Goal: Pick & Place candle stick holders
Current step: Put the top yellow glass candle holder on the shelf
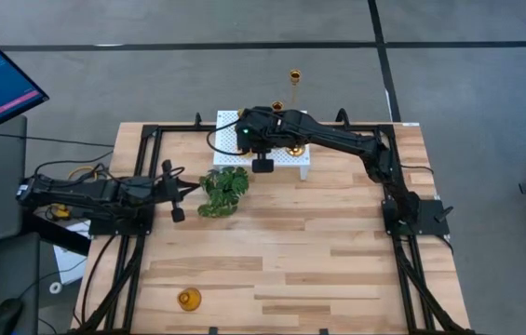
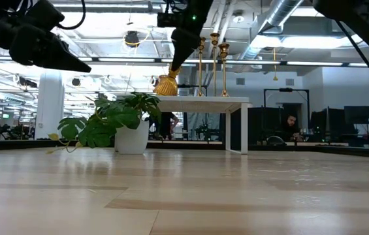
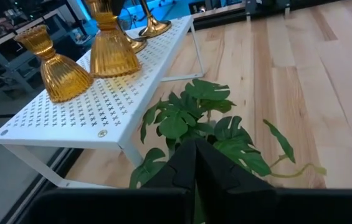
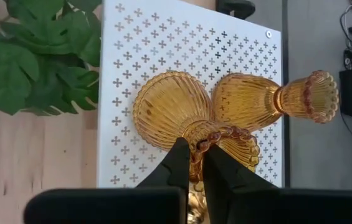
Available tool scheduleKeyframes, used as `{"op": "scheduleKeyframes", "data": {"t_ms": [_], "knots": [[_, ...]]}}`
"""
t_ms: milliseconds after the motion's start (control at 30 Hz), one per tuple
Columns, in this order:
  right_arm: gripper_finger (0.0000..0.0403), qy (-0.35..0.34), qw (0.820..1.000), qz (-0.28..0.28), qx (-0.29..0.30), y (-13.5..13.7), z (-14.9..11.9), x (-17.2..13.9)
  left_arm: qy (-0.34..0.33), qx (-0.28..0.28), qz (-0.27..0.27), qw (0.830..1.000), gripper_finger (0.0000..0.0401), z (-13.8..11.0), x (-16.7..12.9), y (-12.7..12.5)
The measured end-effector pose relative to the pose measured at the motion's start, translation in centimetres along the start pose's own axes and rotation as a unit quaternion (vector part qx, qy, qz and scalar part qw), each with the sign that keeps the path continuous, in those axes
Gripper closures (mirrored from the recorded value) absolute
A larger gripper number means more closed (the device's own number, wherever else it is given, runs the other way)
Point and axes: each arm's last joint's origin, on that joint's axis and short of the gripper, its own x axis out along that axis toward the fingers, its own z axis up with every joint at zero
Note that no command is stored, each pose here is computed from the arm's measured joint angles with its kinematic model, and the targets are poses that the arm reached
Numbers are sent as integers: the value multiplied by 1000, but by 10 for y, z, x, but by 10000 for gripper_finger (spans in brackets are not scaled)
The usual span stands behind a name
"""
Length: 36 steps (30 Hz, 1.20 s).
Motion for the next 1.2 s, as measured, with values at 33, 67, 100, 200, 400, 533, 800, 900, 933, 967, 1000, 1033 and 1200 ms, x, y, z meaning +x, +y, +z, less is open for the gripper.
{"op": "scheduleKeyframes", "data": {"t_ms": [33,67,100,200,400,533,800,900,933,967,1000,1033,1200], "knots": [[393,1,1000,1,0,0,0,0,0,0,0,1000,394,0,0,0],[393,3,1000,1,-1,0,-1,0,0,0,0,1000,394,0,0,0],[393,3,1000,2,-1,0,-1,0,0,0,0,1000,394,0,0,0],[390,4,1000,2,-1,0,-1,0,0,0,0,1000,394,0,0,0],[339,3,1000,3,7,0,-1,0,-1,-3,0,1000,394,0,0,0],[326,3,1000,4,7,0,-1,0,-1,-4,0,1000,394,0,0,0],[324,-20,1000,-7,15,-2,4,0,-1,-4,0,1000,393,0,0,0],[323,-29,999,-11,14,-2,6,0,-1,-4,0,1000,393,0,0,0],[323,-31,999,-12,15,-3,6,0,-1,-4,0,1000,393,0,0,0],[323,-32,999,-12,15,-3,6,0,-1,-4,0,1000,393,0,0,0],[322,-32,999,-12,15,-3,6,0,-1,-4,0,1000,393,0,0,0],[322,-32,999,-13,15,-3,6,0,-1,-4,0,1000,393,0,0,0],[322,-33,999,-26,17,-4,7,0,-1,-5,0,1000,393,0,0,0]]}}
